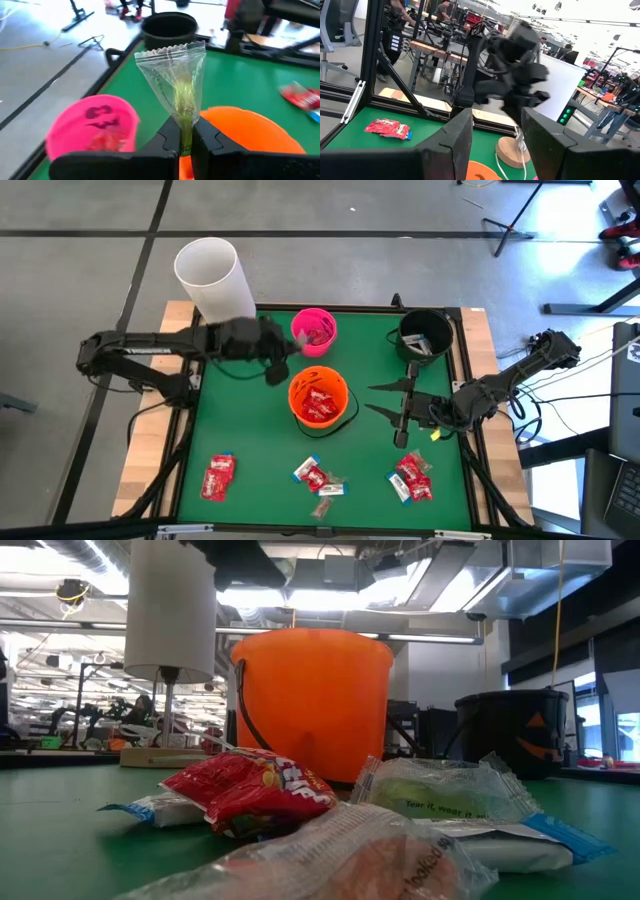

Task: Sort candy
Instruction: Put the green candy into the pink bucket

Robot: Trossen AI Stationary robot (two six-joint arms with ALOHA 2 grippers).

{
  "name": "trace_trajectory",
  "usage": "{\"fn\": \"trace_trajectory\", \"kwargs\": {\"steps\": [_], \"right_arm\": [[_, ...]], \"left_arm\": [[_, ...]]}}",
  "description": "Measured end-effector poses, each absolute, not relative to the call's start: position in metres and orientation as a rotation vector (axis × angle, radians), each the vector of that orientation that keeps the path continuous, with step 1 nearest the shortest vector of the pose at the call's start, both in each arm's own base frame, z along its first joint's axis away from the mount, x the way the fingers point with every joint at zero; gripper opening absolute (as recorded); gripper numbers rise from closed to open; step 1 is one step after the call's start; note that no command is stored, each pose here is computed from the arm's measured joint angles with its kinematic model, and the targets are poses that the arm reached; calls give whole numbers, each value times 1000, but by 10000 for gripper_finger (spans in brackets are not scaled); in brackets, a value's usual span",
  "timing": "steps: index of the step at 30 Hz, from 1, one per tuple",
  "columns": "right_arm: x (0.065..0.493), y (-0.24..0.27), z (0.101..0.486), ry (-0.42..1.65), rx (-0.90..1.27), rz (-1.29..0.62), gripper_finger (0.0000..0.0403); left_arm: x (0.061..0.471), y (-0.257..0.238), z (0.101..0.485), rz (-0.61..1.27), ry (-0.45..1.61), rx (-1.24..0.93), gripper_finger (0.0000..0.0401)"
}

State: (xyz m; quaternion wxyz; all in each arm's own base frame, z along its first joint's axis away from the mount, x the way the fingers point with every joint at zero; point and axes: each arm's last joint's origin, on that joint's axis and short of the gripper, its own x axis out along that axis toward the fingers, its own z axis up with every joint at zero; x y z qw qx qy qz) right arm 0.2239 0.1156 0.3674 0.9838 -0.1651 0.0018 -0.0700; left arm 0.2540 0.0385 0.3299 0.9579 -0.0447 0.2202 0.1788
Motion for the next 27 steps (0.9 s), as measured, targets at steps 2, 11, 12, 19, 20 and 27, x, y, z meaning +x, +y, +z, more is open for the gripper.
{"fn": "trace_trajectory", "kwargs": {"steps": [2, 11, 12, 19, 20, 27], "right_arm": [[224, 116, 367, 4, -333, -141, 166], [224, 115, 368, 0, -332, -142, 166], [224, 115, 368, 0, -331, -142, 166], [224, 115, 368, 0, -330, -144, 166], [224, 115, 368, 0, -330, -145, 166], [224, 115, 368, -1, -327, -145, 166]], "left_arm": [[254, 54, 331, 392, 427, -92, 5], [252, 114, 322, 496, 407, -148, 5], [253, 121, 319, 498, 414, -159, 5], [272, 153, 293, 437, 412, -232, 5], [275, 155, 289, 421, 409, -238, 5], [284, 166, 272, 410, 437, -286, 51]]}}
